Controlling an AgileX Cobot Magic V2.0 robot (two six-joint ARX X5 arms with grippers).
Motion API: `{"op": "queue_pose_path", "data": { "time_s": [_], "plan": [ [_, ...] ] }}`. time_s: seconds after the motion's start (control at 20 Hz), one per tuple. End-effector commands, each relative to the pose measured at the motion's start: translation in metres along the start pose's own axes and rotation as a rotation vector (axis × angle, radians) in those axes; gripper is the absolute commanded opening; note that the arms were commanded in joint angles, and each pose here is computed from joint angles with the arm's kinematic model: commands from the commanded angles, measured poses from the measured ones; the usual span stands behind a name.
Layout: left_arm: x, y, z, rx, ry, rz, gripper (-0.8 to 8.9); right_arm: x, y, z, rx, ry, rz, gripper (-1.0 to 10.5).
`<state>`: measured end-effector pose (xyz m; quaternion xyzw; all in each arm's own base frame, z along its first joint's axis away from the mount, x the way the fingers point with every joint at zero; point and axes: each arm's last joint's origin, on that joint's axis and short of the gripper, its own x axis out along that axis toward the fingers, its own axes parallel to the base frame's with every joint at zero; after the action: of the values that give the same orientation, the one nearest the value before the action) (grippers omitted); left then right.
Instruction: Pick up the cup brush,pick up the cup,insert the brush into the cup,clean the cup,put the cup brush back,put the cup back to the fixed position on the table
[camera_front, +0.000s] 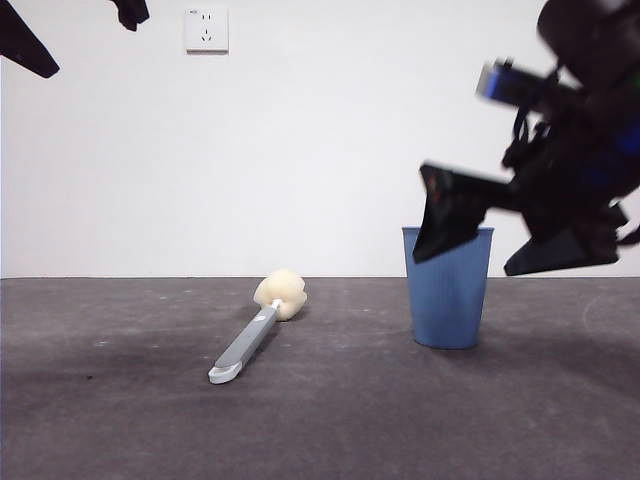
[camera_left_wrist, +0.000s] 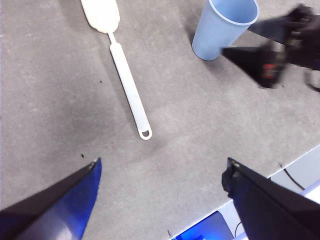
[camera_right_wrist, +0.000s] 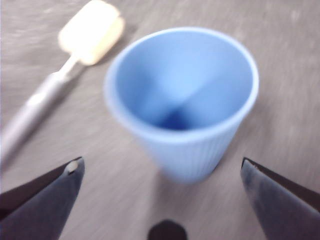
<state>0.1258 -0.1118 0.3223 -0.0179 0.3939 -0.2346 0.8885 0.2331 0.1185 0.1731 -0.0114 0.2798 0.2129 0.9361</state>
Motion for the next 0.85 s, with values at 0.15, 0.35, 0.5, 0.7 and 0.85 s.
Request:
{"op": "queue_pose_path", "data": {
  "time_s": [0.15, 0.35, 0.5, 0.7, 0.85],
  "plan": [
    [0.002, 0.001, -0.003, 0.081, 0.020, 0.009, 4.09, -0.054, 0.019, 0.004, 0.081, 0.075, 0.124, 6.0],
    [0.002, 0.001, -0.003, 0.124, 0.026, 0.009, 4.08, -0.103, 0.029, 0.004, 0.049, 0.121, 0.198, 5.9],
    [0.002, 0.001, -0.004, 0.138, 0.033, 0.010, 3.93, -0.131, 0.032, 0.003, 0.058, 0.143, 0.248, 4.9],
    [0.002, 0.002, -0.006, 0.139, 0.051, 0.017, -0.06, -0.151, 0.034, 0.000, 0.064, 0.158, 0.382, -0.1],
    [0.002, 0.002, -0.006, 0.140, 0.052, 0.018, -0.05, -0.154, 0.034, 0.000, 0.063, 0.146, 0.412, -0.1]
  ]
}}
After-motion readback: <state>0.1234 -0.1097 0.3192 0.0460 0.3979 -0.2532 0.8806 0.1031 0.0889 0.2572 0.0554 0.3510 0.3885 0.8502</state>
